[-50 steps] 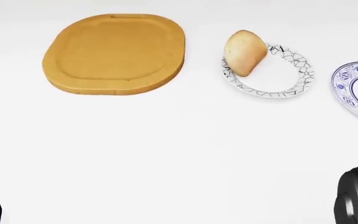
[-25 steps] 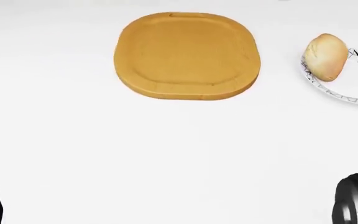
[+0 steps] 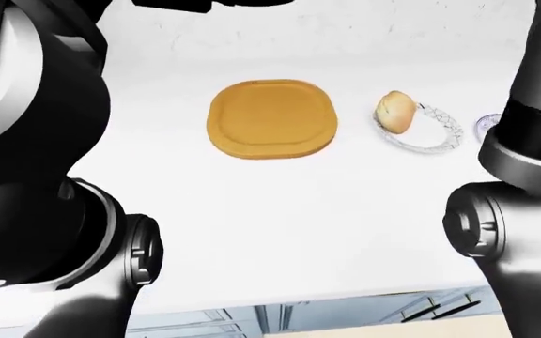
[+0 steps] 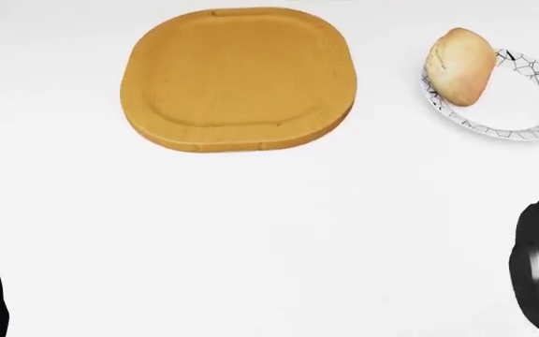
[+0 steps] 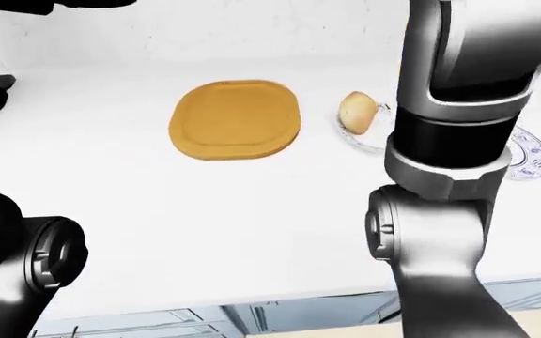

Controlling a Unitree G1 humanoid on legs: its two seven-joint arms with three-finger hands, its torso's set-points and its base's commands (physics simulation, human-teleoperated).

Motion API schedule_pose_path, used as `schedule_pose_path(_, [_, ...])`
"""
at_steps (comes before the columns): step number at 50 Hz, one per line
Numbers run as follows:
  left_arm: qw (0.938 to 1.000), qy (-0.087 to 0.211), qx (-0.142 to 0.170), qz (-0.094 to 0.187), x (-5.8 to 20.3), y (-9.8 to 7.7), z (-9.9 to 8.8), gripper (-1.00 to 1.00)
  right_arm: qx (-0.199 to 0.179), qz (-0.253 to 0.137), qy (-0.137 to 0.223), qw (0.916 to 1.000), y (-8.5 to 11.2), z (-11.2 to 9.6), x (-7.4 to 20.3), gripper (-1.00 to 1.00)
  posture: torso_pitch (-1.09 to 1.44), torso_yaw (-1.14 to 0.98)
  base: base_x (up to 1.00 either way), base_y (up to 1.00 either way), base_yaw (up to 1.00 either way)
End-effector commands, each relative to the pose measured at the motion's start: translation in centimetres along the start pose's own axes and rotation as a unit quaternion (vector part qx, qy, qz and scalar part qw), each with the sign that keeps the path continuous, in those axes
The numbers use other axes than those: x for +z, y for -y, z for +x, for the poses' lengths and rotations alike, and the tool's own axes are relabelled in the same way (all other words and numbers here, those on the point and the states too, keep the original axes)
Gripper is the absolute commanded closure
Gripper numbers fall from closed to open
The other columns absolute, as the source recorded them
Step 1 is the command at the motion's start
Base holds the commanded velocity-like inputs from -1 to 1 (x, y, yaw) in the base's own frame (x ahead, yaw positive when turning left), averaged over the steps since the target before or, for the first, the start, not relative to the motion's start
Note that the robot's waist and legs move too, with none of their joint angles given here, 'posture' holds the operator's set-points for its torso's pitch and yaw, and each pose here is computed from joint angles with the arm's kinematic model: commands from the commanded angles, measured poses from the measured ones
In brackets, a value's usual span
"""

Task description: Place all breads on the cutting board.

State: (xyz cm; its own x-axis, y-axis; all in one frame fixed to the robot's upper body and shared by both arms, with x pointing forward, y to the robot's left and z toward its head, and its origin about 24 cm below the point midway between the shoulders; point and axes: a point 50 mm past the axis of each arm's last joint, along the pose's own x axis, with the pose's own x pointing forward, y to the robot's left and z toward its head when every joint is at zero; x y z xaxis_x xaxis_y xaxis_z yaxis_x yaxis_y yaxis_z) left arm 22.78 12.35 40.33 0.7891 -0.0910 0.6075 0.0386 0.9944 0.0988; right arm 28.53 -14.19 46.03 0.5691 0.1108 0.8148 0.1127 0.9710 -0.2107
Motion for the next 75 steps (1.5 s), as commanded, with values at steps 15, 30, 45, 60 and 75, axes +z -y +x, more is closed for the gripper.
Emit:
schedule_pose_path(15, [0.9993, 0.034, 0.016, -0.006, 1.3, -0.8, -0.1, -1.0, 0.136, -0.09, 0.007, 0.9866, -7.0, 8.4, 4.2, 1.0, 0.0, 0.0, 0.0, 0.0, 0.0])
schedule_pose_path(30, [0.9991, 0.037, 0.016, -0.009, 1.5, -1.0, -0.1, -1.0, 0.176, -0.186, -0.081, 0.9632, -11.2, 6.9, -1.1, 1.0, 0.0, 0.0, 0.0, 0.0, 0.0])
schedule_pose_path(45, [0.9992, 0.036, 0.013, -0.012, 1.5, -0.9, -0.1, -1.0, 0.26, -0.345, -0.089, 0.8973, -15.1, 4.6, -4.3, 1.0, 0.0, 0.0, 0.0, 0.0, 0.0])
schedule_pose_path(60, [0.9991, 0.037, 0.013, -0.015, 1.6, -1.0, -0.1, -1.0, 0.333, -0.384, -0.113, 0.8537, -19.1, 1.3, -7.7, 1.0, 0.0, 0.0, 0.0, 0.0, 0.0])
schedule_pose_path(75, [0.9991, 0.038, 0.014, -0.013, 1.6, -1.1, -0.1, -1.0, 0.377, -0.412, -0.132, 0.8188, -20.3, -0.9, -10.1, 1.0, 0.0, 0.0, 0.0, 0.0, 0.0])
